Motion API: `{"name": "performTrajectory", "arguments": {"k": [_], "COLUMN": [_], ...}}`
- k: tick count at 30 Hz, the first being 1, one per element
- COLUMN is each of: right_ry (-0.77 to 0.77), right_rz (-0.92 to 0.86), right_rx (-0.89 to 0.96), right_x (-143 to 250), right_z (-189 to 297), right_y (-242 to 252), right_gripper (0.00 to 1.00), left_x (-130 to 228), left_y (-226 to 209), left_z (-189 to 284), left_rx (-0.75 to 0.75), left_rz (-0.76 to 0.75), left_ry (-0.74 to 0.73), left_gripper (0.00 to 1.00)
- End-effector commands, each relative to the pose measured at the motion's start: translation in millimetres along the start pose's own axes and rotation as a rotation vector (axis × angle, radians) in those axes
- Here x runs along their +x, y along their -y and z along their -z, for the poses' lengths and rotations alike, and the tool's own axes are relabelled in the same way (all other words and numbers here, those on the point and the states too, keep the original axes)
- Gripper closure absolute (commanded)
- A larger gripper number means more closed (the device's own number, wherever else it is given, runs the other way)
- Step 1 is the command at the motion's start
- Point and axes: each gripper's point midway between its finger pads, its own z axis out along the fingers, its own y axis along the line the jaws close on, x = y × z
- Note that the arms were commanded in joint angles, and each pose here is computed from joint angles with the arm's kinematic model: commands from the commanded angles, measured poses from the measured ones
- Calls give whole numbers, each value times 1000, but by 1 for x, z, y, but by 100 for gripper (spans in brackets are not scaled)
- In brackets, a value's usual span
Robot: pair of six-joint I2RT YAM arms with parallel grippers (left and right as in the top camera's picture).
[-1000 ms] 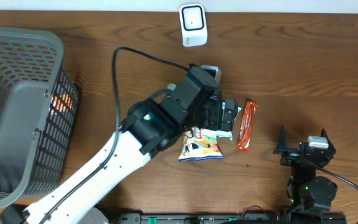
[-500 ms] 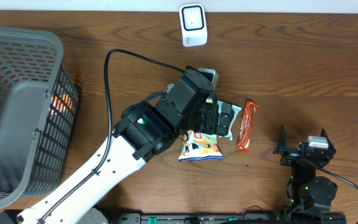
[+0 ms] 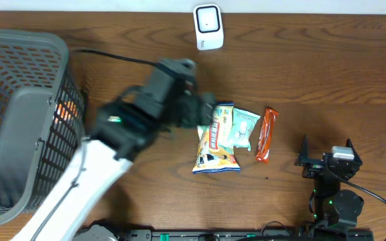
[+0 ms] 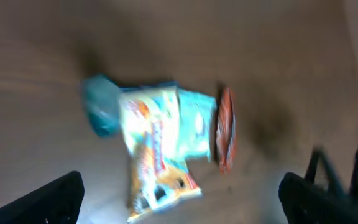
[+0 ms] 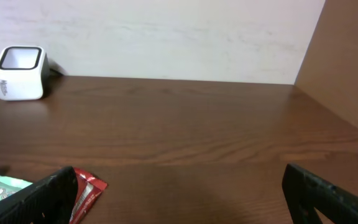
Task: Scan the item barcode
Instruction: 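Release the red packet and reach the left gripper back into the basket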
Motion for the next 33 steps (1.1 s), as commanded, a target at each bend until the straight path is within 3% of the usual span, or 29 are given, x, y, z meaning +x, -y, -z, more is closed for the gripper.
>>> {"name": "performTrajectory", "arguments": {"k": [1, 7, 12, 17, 22, 29, 33], "right_ry": [1, 0, 0, 1, 1, 1, 1], "right_rz": [-12, -12, -12, -12, -12, -12, -12], "right_rx": [-1, -2, -2, -1, -1, -1, -1], "right_x": [0, 0, 0, 0, 0, 0, 0], "right_z": [0, 0, 0, 0, 0, 0, 0], "right_y": [0, 0, 0, 0, 0, 0, 0], "right_gripper": [1, 1, 1, 1, 1, 1, 1], "left_x": [-60, -108, -98, -67, -39, 1, 15], "left_y": [-24, -98, -192, -267, -324, -377, -396], "left_z": [76, 163, 205, 215, 203, 146, 107], "left_rx": [-14, -168, -435, -599, -669, -703, -683], "left_rz": [62, 230, 453, 694, 977, 1266, 1319], "left_ry": [245, 520, 599, 531, 445, 212, 66], "left_gripper": [0, 0, 0, 0, 0, 0, 0]}}
